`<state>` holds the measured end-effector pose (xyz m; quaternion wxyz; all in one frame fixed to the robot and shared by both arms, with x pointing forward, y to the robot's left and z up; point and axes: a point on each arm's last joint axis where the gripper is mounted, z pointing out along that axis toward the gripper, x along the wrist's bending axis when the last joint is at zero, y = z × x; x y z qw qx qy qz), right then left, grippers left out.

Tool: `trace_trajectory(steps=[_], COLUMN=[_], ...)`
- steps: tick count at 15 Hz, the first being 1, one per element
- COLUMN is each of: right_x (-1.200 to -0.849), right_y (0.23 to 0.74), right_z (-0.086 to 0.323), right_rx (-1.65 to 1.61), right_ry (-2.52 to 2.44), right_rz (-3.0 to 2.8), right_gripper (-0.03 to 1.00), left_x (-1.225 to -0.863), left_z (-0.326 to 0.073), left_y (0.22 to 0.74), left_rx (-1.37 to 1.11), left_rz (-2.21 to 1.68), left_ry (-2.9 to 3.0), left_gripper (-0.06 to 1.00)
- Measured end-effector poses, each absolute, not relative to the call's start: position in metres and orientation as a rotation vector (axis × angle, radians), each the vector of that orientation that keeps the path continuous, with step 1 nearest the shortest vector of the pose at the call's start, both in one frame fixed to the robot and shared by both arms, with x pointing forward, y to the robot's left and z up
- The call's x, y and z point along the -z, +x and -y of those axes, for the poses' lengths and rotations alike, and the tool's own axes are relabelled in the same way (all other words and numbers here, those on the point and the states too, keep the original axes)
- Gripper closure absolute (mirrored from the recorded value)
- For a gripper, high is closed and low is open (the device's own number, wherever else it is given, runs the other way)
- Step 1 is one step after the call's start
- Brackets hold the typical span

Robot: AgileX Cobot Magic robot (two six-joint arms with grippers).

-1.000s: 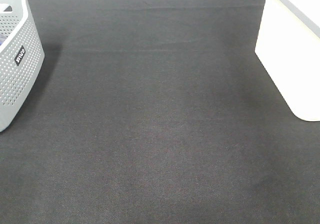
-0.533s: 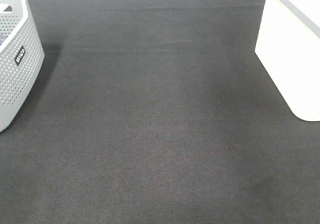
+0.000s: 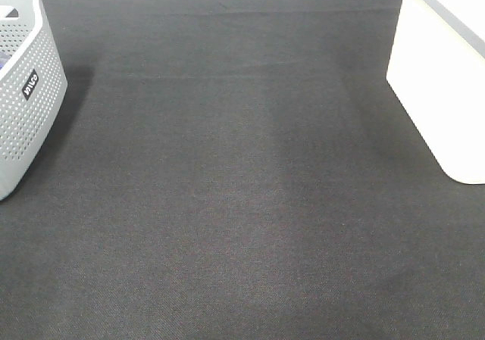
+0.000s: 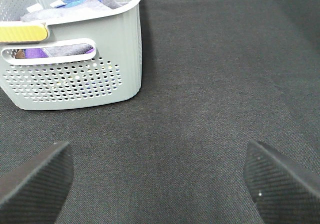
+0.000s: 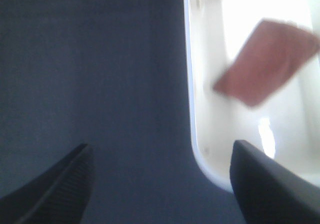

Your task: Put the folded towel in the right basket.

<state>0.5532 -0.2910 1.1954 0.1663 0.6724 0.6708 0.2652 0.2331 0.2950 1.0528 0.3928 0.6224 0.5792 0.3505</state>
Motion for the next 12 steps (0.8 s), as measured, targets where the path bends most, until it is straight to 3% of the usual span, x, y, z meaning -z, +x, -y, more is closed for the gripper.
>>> trace_trajectory(steps=[3, 4, 12], right_x=[-1.164, -1.164, -1.066], right_y=[0.488, 0.488, 0.339], right_z=[0.292, 0.292, 0.296], right_rx=[-0.645, -0.645, -0.464], right_ry=[1.98, 1.98, 2.007], right_rz=[-1.96, -1.96, -2.004], right_gripper=[0.26, 0.26, 0.26], left_x=[-1.053, -1.053, -1.053], left_z=[-0.295, -0.295, -0.295], left_y=[0.233, 0.233, 0.233], left_rx=[-0.89, -0.89, -0.89], left_rz=[-1.47, -1.47, -1.47], left_ry=[1.58, 1.58, 1.58], left_gripper=[0.07, 0.07, 0.07])
